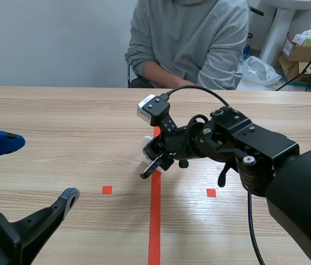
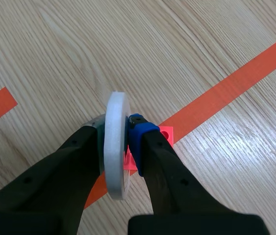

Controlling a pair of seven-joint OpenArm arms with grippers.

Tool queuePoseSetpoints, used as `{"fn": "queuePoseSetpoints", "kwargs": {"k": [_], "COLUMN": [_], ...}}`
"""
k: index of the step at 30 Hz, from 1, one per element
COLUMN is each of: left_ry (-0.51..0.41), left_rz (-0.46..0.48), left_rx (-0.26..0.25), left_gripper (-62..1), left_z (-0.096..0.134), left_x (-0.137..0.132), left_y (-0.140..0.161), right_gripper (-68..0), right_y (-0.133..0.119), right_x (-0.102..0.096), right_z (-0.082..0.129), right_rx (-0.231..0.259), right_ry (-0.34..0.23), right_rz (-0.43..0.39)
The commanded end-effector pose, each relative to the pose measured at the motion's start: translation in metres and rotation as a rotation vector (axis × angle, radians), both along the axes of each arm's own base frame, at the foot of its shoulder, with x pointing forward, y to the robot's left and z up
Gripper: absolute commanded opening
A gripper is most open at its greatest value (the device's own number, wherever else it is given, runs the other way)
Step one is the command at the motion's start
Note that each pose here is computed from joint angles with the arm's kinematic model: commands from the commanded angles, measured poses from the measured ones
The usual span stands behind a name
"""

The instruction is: Do the leaf sorting experiment

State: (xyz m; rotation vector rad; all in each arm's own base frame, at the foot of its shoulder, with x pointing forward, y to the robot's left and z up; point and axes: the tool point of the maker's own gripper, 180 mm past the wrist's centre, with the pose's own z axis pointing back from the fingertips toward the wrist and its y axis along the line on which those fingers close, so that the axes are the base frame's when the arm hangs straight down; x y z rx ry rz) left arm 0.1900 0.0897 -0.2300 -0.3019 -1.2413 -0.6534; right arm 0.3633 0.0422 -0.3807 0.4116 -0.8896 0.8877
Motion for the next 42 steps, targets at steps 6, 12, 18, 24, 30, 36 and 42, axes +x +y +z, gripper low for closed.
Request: {"fn": "queuePoseSetpoints", "kwargs": {"k": [6, 12, 18, 24, 30, 36, 42], "left_ry": [-0.011, -0.012, -0.011, -0.012, -0.013, -0.012, -0.011], "left_rz": [0.001, 0.0, 0.0, 0.0, 0.0, 0.001, 0.001], "left_rx": [-0.013, -0.013, -0.013, -0.014, -0.015, -0.017, -0.016], "left_gripper": [1.4, 1.4, 1.4, 1.4, 1.4, 1.4, 1.4], "left_z": [0.004, 0.004, 0.004, 0.004, 0.004, 0.004, 0.004], "left_x": [0.001, 0.001, 0.001, 0.001, 0.001, 0.001, 0.001], "left_y": [-0.001, -0.001, -0.001, -0.001, -0.001, -0.001, -0.001], "right_gripper": [-65.7, -65.8, -65.8, -65.8, -65.7, -65.3, -63.4], "right_y": [-0.026, -0.113, -0.228, -0.316, -0.351, -0.356, -0.35], "right_x": [0.033, 0.064, 0.075, 0.072, 0.072, 0.076, 0.074], "right_z": [0.026, 0.06, 0.078, 0.095, 0.073, 0.052, 0.038], "right_rx": [-0.009, 0.005, 0.043, 0.032, 0.019, 0.019, 0.013], "right_ry": [-0.053, -0.12, -0.138, -0.168, -0.128, -0.07, -0.043], "right_rz": [-0.163, -0.431, -0.745, -0.946, -1.025, -1.061, -1.061]}}
